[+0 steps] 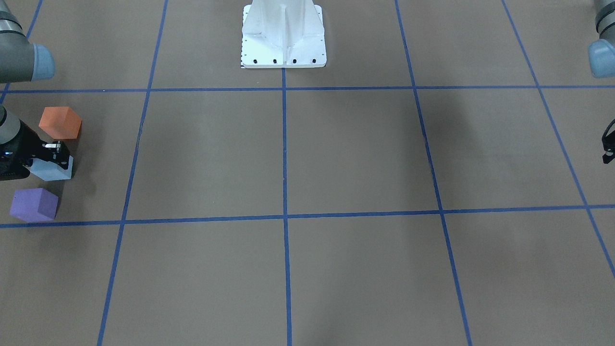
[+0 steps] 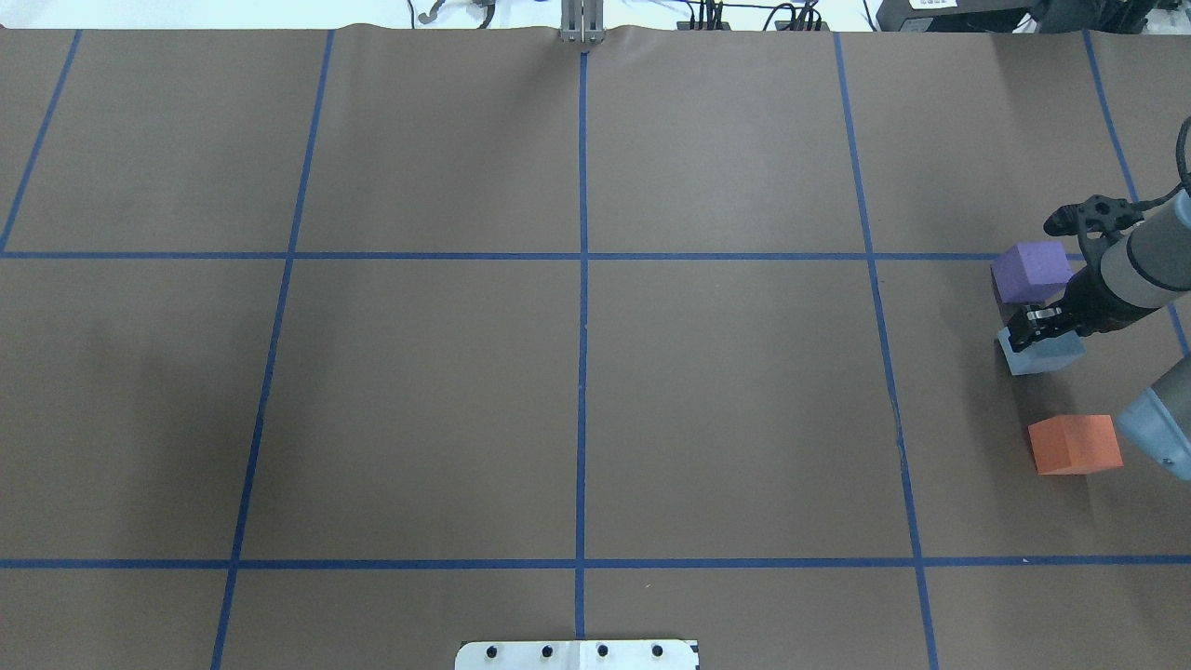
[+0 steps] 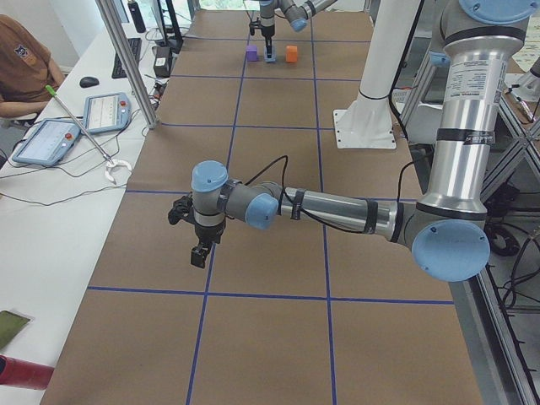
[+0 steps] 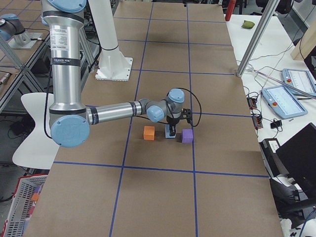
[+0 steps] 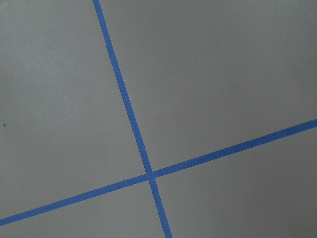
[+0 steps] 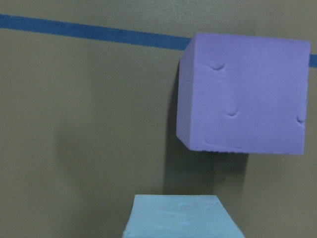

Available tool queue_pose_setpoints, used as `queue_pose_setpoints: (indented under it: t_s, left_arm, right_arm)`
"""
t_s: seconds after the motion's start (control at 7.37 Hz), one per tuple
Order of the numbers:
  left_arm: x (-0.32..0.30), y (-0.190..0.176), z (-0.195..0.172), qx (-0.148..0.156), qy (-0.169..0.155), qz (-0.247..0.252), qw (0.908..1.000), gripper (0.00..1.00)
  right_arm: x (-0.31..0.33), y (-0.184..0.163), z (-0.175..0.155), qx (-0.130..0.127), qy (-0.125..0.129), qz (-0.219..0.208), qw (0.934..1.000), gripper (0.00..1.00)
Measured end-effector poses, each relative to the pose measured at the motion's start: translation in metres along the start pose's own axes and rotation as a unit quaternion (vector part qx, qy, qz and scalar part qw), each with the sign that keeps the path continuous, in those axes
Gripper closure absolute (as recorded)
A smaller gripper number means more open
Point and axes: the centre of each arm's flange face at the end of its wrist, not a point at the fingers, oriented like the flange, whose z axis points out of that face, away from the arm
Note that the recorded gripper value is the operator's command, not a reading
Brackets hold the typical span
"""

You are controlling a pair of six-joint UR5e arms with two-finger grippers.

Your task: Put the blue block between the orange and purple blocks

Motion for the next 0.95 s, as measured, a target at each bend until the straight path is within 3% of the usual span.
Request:
queue_pose_setpoints:
  t_s: [0.14,0.68,0.95]
  left_arm:
    - [0.000,0.000,0.000,0.000,0.000,0.000,1.0000,0.00]
    - [0.001,-0.001,-0.001,0.001,0.000,0.000,1.0000,0.00]
    - [0.001,-0.001,-0.002,0.002,0.000,0.001,1.0000,0.00]
  right_arm:
    - [0.003,0.001,0.000,0.000,0.001,0.001,1.0000,0.01]
    - [0.018,0.006,-0.012,0.007,0.000,0.011,0.9999,0.00]
    - [0.029,0.002,-0.065,0.036,-0.036,0.027,0.9983,0.00]
